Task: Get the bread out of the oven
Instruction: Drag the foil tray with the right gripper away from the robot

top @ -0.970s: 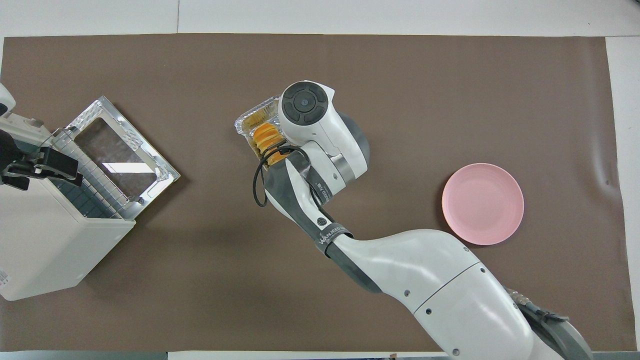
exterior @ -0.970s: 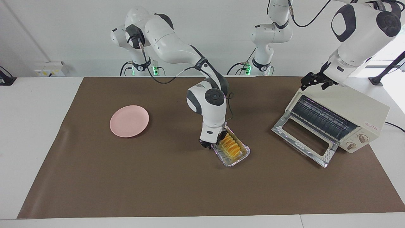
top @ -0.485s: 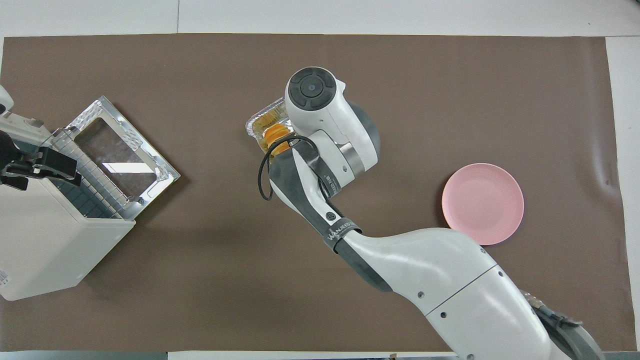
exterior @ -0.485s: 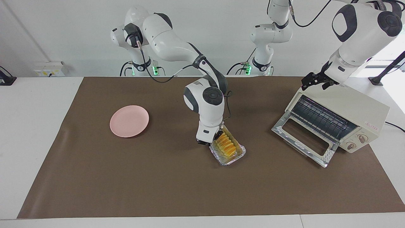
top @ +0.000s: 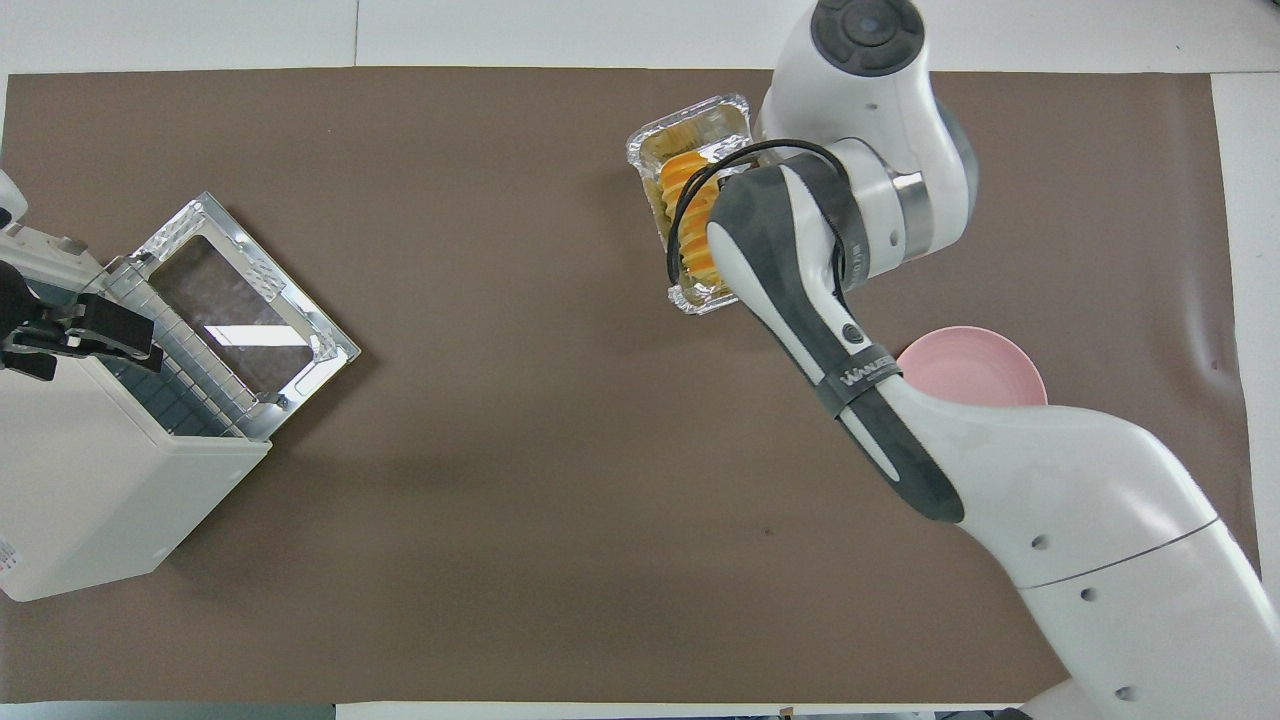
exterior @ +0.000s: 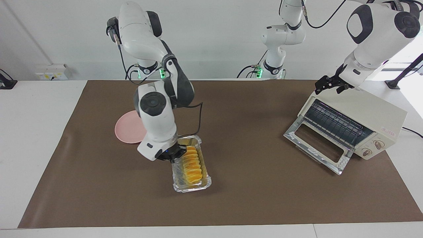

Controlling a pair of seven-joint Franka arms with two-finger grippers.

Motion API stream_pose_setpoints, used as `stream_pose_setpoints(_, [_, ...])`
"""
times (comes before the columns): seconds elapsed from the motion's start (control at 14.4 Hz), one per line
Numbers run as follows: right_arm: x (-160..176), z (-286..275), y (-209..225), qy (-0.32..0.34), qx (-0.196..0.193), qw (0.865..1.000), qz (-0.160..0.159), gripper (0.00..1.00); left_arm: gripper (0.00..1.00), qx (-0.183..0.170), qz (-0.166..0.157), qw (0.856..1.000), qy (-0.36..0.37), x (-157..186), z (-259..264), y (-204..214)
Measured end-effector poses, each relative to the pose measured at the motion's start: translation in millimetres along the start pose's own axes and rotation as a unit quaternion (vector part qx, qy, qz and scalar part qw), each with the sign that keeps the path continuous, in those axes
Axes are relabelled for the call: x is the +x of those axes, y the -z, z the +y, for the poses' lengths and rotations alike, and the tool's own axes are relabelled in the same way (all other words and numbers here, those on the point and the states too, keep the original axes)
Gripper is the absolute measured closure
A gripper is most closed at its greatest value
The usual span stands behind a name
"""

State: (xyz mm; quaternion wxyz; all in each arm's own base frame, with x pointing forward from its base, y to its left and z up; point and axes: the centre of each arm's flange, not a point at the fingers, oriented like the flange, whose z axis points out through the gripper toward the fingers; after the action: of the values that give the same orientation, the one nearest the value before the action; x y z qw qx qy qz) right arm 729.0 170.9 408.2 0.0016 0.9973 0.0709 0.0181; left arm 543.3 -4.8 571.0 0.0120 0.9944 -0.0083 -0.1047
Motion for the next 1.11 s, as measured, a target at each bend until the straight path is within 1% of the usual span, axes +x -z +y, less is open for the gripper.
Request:
stream_pose_setpoints(0.14, [4.8,75.3,-4.1,0.015,-0.001,1.0,0.005,0.98,0.0,0.0,0.0,1.0,0.0,0.0,0.0,0.0])
stream_pose_setpoints(0.28, [6.8,137.3,-8.0,0.009,-0.001,1.0,0.027,0.98,0.0,0.0,0.0,1.0,0.0,0.0,0.0,0.0])
stream_pose_setpoints(0.42, [3.9,173.8,-22.8,-0.007,-0.002,0.999,0.034,0.98,0.0,0.0,0.0,1.0,0.0,0.0,0.0,0.0])
stream_pose_setpoints(0.69, [-2.7,185.5,-59.3,-0.02,0.004,0.999,0.034,0.98,0.0,0.0,0.0,1.0,0.0,0.0,0.0,0.0])
stream_pose_setpoints(0.9, [-6.5,187.0,-75.7,-0.025,0.007,0.999,0.04,0.98,0.0,0.0,0.0,1.0,0.0,0.0,0.0,0.0])
stream_pose_setpoints(1.04, [-9.3,187.0,-78.3,-0.017,0.007,0.999,0.036,0.81,0.0,0.0,0.0,1.0,0.0,0.0,-0.1,0.0])
stream_pose_setpoints(1.11, [-11.1,187.4,-77.2,-0.009,0.006,0.999,0.032,0.69,0.0,0.0,0.0,1.0,0.0,0.0,-0.2,0.0])
